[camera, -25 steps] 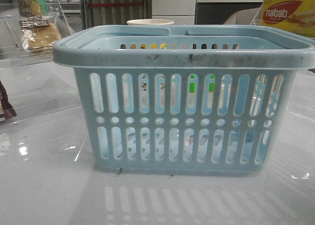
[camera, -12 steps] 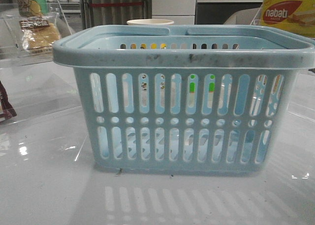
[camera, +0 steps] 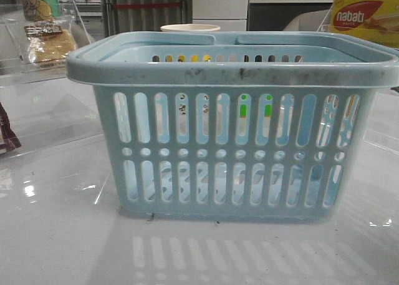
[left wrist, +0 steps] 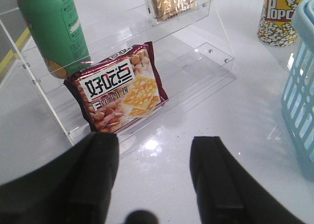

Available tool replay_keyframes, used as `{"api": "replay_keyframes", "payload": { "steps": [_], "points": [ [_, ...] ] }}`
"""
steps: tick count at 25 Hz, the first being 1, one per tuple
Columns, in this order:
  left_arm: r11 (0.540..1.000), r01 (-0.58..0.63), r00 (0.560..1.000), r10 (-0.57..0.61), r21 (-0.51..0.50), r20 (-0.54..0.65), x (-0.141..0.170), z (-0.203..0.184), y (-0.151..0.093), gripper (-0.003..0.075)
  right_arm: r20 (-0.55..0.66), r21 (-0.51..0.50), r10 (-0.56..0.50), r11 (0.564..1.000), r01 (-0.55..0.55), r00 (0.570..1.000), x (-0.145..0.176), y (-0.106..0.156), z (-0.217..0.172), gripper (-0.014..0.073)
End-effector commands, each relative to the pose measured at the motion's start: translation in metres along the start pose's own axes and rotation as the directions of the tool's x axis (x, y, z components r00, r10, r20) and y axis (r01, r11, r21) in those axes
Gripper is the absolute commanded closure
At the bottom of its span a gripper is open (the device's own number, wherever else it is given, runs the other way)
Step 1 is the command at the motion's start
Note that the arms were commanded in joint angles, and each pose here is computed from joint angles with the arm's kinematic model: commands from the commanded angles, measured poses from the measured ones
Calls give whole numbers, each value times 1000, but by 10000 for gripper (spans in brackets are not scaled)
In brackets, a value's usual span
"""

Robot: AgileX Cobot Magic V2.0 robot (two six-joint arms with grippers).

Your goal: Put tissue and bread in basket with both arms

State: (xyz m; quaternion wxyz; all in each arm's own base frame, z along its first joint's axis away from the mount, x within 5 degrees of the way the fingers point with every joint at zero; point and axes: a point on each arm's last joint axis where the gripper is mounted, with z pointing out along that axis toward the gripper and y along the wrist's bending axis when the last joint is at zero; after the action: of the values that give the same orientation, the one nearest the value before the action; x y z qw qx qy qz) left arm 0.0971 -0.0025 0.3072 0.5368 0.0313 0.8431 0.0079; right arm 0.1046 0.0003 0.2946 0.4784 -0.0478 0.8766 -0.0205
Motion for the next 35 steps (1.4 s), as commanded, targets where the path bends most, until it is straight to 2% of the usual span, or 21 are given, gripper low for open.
{"api": "replay_keyframes", "payload": {
  "steps": [1, 8, 18, 26, 35],
  "points": [
    [1000, 15, 994, -15, 2, 111, -17, -3, 0, 265, 79, 15, 3, 1000, -5, 997, -16, -3, 2, 57],
    [1000, 15, 994, -15, 2, 111, -17, -3, 0, 265, 69, 32, 54, 998, -57, 996, -36, -9, 14, 57],
    [1000, 15, 994, -15, 2, 111, -17, -3, 0, 265, 31, 115, 109, 987, -112, 994, -92, -38, 46, 57],
    [1000, 15, 994, -15, 2, 111, -17, -3, 0, 265, -10, 153, 142, 978, -138, 990, -128, -64, 89, 57],
    [1000, 15, 994, -15, 2, 111, -17, -3, 0, 265, -67, 155, 156, 977, -144, 986, -153, -83, 153, 57]
  ]
}}
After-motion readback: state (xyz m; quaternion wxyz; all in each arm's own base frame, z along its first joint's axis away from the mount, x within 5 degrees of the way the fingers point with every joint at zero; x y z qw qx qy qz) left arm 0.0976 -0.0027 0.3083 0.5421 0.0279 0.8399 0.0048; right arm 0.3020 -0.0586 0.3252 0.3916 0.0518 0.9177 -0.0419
